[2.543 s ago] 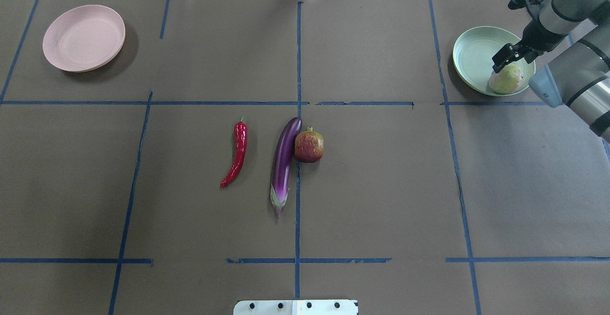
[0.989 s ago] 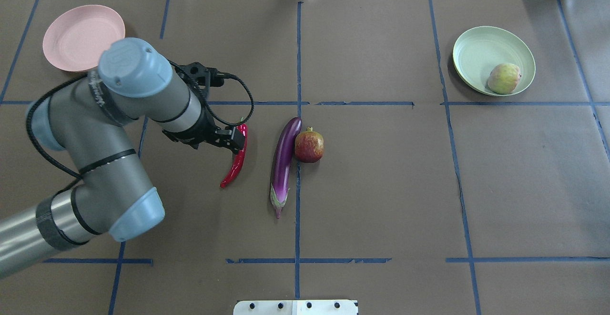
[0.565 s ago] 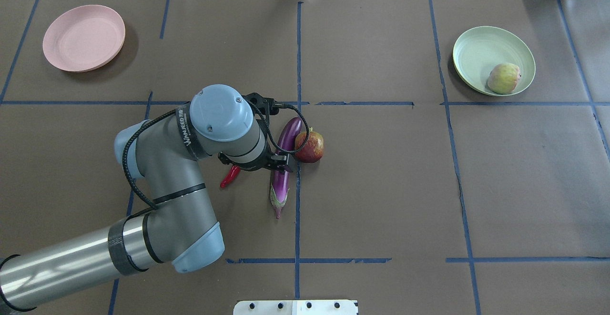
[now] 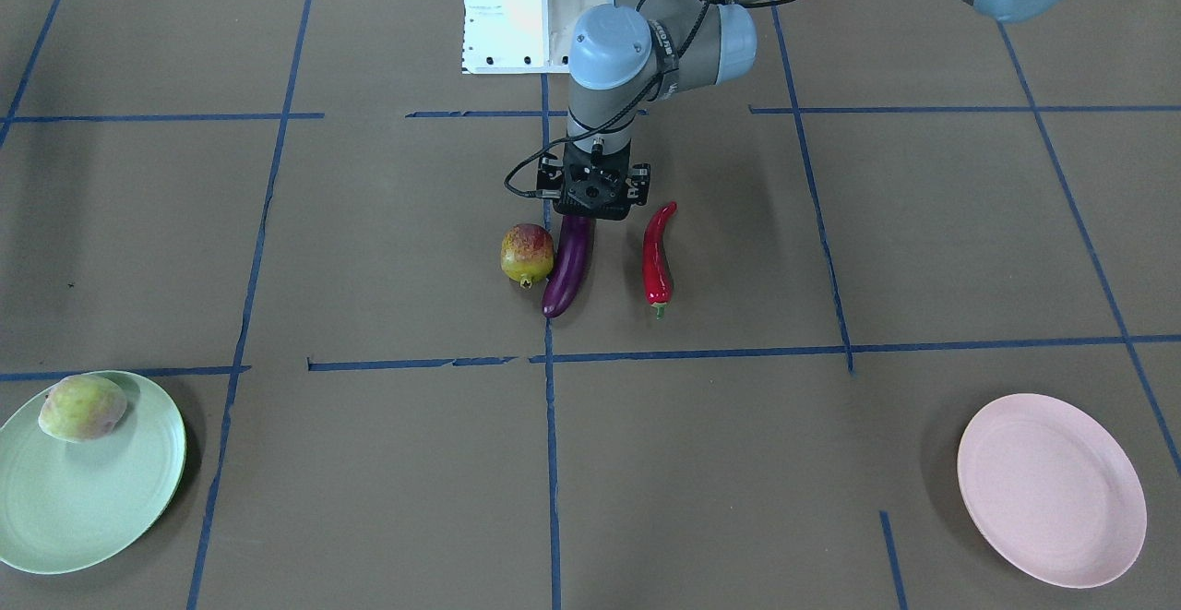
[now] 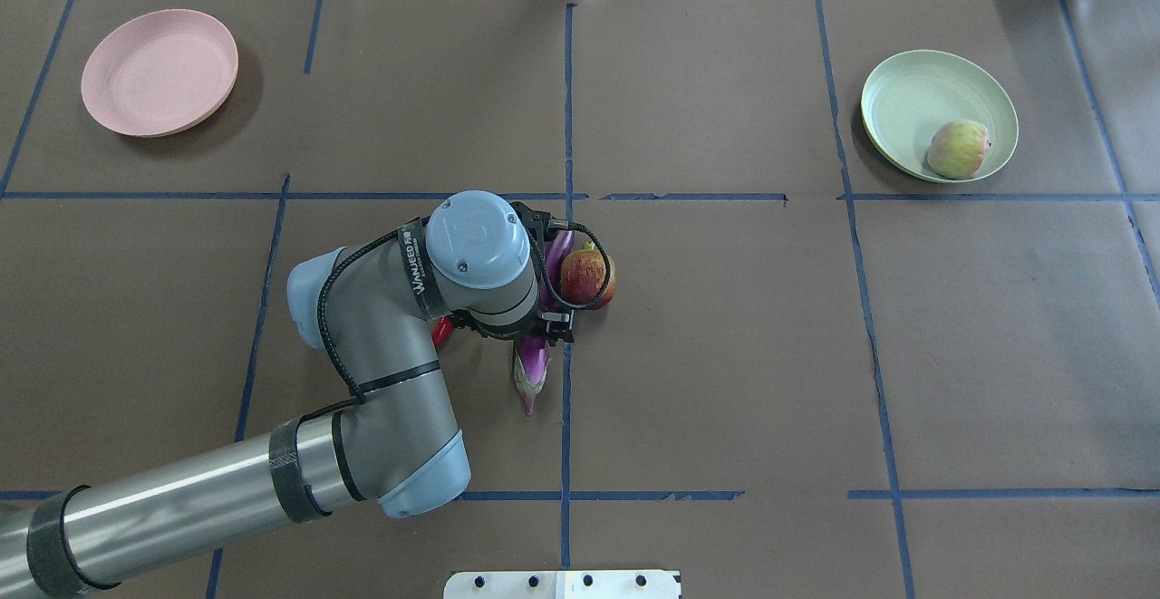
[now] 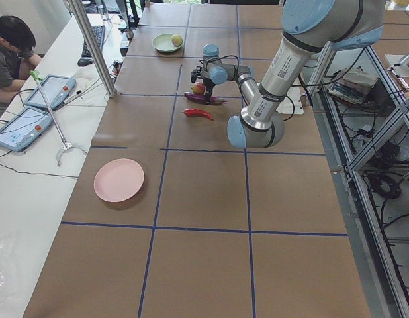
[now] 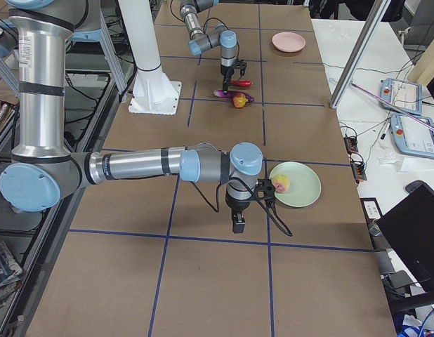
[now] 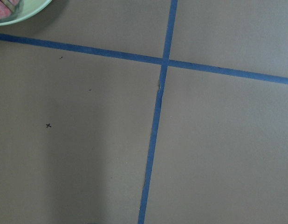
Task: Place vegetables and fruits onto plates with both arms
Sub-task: 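Lower the left gripper over the purple eggplant and grasp it, then carry the eggplant with the left gripper onto the pink plate and release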
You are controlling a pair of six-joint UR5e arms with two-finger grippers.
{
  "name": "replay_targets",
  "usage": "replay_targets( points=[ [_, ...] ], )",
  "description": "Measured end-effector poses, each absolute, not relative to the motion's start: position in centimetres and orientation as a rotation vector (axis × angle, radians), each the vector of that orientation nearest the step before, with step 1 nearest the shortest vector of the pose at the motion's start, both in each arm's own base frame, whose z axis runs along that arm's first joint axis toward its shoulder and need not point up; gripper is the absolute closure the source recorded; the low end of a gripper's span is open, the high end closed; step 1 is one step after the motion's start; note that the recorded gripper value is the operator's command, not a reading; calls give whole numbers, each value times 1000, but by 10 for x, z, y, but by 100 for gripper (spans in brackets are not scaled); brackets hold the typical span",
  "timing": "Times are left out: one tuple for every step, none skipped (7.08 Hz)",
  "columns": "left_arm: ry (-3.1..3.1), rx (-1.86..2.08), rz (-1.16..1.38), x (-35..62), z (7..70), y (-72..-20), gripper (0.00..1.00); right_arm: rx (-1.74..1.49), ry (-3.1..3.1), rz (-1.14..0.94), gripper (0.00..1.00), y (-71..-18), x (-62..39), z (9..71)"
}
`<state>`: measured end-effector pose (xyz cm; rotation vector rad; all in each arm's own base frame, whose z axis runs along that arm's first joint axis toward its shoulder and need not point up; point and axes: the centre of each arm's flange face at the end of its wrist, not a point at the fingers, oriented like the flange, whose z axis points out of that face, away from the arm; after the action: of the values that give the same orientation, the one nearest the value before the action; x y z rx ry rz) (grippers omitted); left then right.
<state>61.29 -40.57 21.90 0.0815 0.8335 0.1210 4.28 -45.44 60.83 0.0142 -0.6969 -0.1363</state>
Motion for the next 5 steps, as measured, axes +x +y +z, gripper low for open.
replay_targets(
  points=[
    [835, 80, 125, 619, 222, -404, 67, 14, -696, -137, 0, -454, 43, 609],
    [839, 80, 127, 622, 221, -403, 95, 14, -695, -137, 0, -454, 43, 609],
    [848, 76, 111, 622, 215, -403, 98, 14, -695, -137, 0, -454, 43, 609],
    [859, 68, 61, 614, 208, -409, 98, 13, -695, -137, 0, -454, 43, 609],
    [868, 70, -6, 592, 203, -425, 97, 13, -696, -137, 0, -454, 43, 609]
  ],
)
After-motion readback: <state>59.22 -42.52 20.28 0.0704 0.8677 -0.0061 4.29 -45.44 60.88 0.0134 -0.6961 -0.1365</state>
